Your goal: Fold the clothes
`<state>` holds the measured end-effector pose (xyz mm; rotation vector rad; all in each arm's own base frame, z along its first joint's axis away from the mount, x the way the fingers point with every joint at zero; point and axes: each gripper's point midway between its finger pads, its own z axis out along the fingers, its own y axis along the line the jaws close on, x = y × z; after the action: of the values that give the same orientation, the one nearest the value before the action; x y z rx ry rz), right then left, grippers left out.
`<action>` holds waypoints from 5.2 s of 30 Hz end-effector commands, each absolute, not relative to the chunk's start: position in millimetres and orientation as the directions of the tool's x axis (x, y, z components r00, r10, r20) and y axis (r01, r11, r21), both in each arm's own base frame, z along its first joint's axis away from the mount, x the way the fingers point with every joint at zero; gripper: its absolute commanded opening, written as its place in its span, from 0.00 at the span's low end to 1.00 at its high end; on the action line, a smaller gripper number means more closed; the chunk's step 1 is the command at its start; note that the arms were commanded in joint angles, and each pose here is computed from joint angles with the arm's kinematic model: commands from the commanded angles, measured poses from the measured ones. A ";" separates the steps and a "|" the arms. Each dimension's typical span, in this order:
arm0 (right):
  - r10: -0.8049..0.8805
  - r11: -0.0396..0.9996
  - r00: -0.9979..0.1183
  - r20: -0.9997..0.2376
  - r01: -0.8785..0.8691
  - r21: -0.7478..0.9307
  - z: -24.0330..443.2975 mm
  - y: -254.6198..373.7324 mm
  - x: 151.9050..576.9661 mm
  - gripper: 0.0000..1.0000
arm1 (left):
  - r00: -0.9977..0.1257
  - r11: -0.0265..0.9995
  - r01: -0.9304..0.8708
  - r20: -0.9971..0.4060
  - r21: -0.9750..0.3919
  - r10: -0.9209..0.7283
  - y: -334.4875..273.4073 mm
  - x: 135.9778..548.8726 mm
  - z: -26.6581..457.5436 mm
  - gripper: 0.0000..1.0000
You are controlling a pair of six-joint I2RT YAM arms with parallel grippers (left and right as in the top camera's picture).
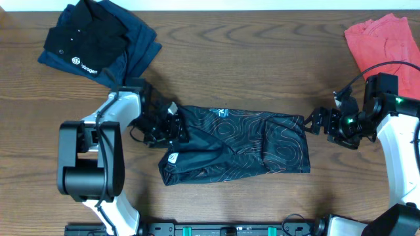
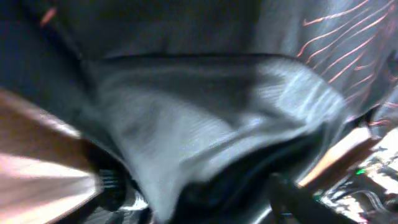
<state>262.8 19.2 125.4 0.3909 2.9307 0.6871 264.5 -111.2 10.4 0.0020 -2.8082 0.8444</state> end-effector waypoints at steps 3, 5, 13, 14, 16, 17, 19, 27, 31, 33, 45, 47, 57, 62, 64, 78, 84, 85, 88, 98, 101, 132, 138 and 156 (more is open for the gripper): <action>0.256 0.865 -0.964 -0.076 0.193 0.463 134.2 21.4 266.5 0.94 | -0.970 0.869 -0.023 0.220 -0.495 0.100 -109.3 254.5 -14.3 0.41; 0.256 0.865 -0.964 -0.075 0.194 0.463 134.2 21.5 266.0 0.95 | -0.971 0.870 -0.033 0.221 -0.492 0.089 -109.8 255.7 -14.7 0.40; 0.249 0.883 -0.964 -0.089 0.188 0.429 131.5 15.4 267.3 0.96 | -0.971 0.870 -0.032 0.221 -0.492 0.089 -109.6 255.7 -14.7 0.34; 0.250 0.896 -0.964 -0.095 0.192 0.401 129.3 10.3 267.5 0.96 | -0.971 0.870 -0.032 0.221 -0.492 0.089 -109.6 255.6 -14.7 0.45; 0.251 0.916 -0.962 -0.108 0.200 0.349 125.7 0.7 268.5 0.97 | -0.971 0.870 -0.032 0.221 -0.492 0.089 -109.6 255.6 -14.7 0.98; 0.260 0.922 -0.959 -0.115 0.210 0.326 124.2 -4.0 270.2 0.97 | -0.971 0.872 -0.031 0.221 -0.488 0.089 -108.9 255.8 -15.0 0.98; 0.291 0.918 -0.948 -0.128 0.239 0.317 123.2 -8.1 275.9 0.98 | -0.971 0.885 -0.026 0.221 -0.465 0.088 -104.9 255.7 -17.2 0.98; 0.334 0.906 -0.936 -0.108 0.287 0.311 104.2 -12.8 291.1 0.98 | -0.967 0.915 -0.142 0.251 -0.377 -0.047 -84.3 264.8 -19.0 0.98; 0.331 0.902 -0.943 -0.029 0.307 0.304 80.9 -11.6 285.6 0.98 | -0.962 0.904 -0.207 0.247 -0.373 -0.118 -71.4 274.1 -16.9 0.98; 0.331 0.898 -0.944 0.011 0.318 0.305 70.8 -10.1 283.1 0.95 | -0.959 0.899 -0.227 0.246 -0.373 -0.140 -64.8 275.8 -16.8 0.98; 0.264 0.889 -0.964 0.038 0.258 0.377 41.5 8.8 288.9 0.98 | -0.926 0.858 -0.358 0.255 -0.367 -0.278 -30.2 281.6 -16.9 0.98; 0.255 0.879 -0.966 0.043 0.250 0.405 35.0 16.5 288.0 0.97 | -0.925 0.856 -0.363 0.255 -0.367 -0.283 -28.6 281.7 -16.9 0.98; 0.200 0.873 -0.978 0.065 0.208 0.440 14.9 44.3 273.0 0.97 | -0.923 0.856 -0.366 0.263 -0.366 -0.282 -28.9 279.8 -16.6 0.98; 0.195 0.874 -0.978 0.071 0.206 0.440 11.6 46.3 269.2 0.82 | -0.922 0.856 -0.367 0.265 -0.365 -0.282 -29.0 279.4 -16.5 0.98; 0.195 0.874 -0.978 0.071 0.206 0.440 11.5 46.3 269.2 0.74 | -0.921 0.855 -0.368 0.269 -0.364 -0.282 -29.1 278.4 -16.3 0.98; 0.190 0.886 -0.980 0.055 0.195 0.421 8.1 55.4 273.0 0.01 | -0.920 0.855 -0.370 0.274 -0.363 -0.281 -29.3 277.3 -16.0 0.98; 0.232 0.913 -0.971 0.050 0.235 0.334 6.7 40.1 274.3 0.01 | -0.918 0.855 -0.372 0.280 -0.361 -0.281 -29.5 275.8 -15.7 0.98; 0.233 0.918 -0.971 0.047 0.235 0.319 8.9 37.5 275.2 0.01 | -0.918 0.855 -0.372 0.280 -0.361 -0.281 -29.5 275.8 -15.7 0.98; 0.234 0.934 -0.972 0.035 0.235 0.269 21.9 28.7 278.8 0.01 | -0.918 0.855 -0.372 0.280 -0.361 -0.281 -29.5 275.8 -15.7 0.98; 0.181 0.967 -0.982 -0.050 0.168 0.194 59.1 35.8 293.1 0.01 | -0.918 0.855 -0.372 0.280 -0.361 -0.282 -29.5 275.8 -15.7 0.98; 0.148 0.978 -0.987 -0.055 0.138 0.159 57.9 48.7 291.4 0.01 | -0.918 0.855 -0.372 0.280 -0.361 -0.281 -29.5 275.8 -15.7 0.98; -0.067 0.992 -0.977 -0.202 -0.088 0.092 73.9 175.2 286.8 0.02 | -0.918 0.855 -0.372 0.280 -0.361 -0.282 -29.5 275.8 -15.7 0.98; -0.119 0.986 -0.976 -0.184 -0.137 0.092 58.4 204.1 275.1 0.02 | -0.918 0.855 -0.373 0.280 -0.361 -0.281 -29.5 275.8 -15.7 0.98; -0.144 0.947 -0.976 -0.166 -0.185 0.262 54.6 261.7 264.5 0.53 | -0.918 0.855 -0.373 0.280 -0.361 -0.281 -29.5 275.8 -15.7 0.98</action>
<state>264.6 251.3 47.1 -0.2506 2.9511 0.3601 296.1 -48.1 15.3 0.5013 -2.8457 0.8067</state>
